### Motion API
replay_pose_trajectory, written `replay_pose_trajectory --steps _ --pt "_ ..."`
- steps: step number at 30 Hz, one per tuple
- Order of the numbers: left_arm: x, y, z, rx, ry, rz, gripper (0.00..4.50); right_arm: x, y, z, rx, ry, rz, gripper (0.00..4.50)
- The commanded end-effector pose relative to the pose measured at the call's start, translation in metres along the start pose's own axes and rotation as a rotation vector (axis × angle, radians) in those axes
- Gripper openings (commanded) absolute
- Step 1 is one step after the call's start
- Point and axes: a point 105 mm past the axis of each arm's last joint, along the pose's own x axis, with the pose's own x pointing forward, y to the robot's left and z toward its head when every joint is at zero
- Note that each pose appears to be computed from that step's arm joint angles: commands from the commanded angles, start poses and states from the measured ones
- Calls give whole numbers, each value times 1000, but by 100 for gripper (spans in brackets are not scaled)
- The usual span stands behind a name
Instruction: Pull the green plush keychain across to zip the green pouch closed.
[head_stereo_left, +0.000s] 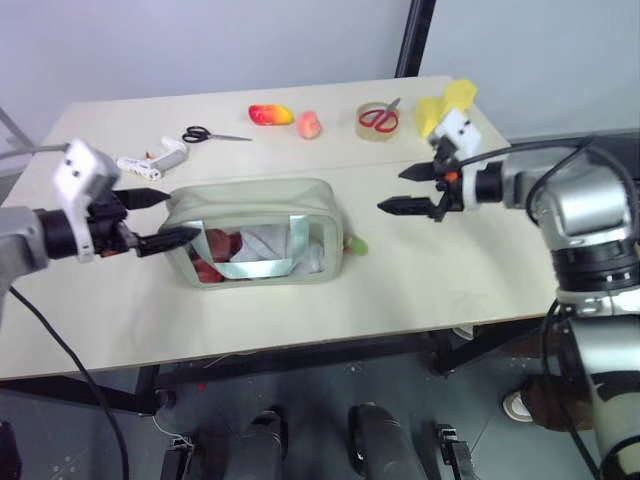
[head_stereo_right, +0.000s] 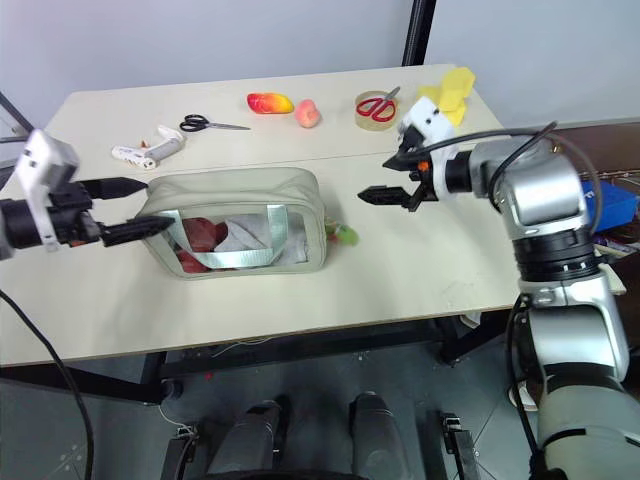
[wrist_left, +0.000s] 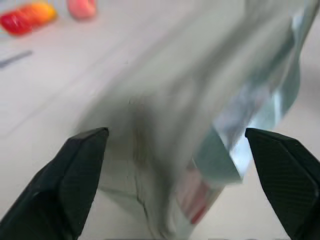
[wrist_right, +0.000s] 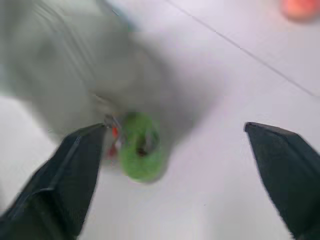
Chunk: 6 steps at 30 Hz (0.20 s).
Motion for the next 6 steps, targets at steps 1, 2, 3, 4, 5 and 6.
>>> replay_pose_trajectory --steps 1,2,3,4,5,6 --pt "-24 7 19 10 -31 45 440 -10 38 41 -80 -93 194 450" --pt "-26 7 17 6 -16 42 440 -8 41 43 -83 -97 194 450" --pt "-27 6 17 8 -9 33 440 -5 42 43 -85 -96 194 450" --pt "-28 4 17 8 -8 26 440 -3 44 41 -82 -96 197 450" --pt "-27 4 17 12 -5 27 440 -1 44 39 -77 -95 196 450" --pt "-27 5 17 18 -6 37 440 1 44 37 -71 -93 191 450"
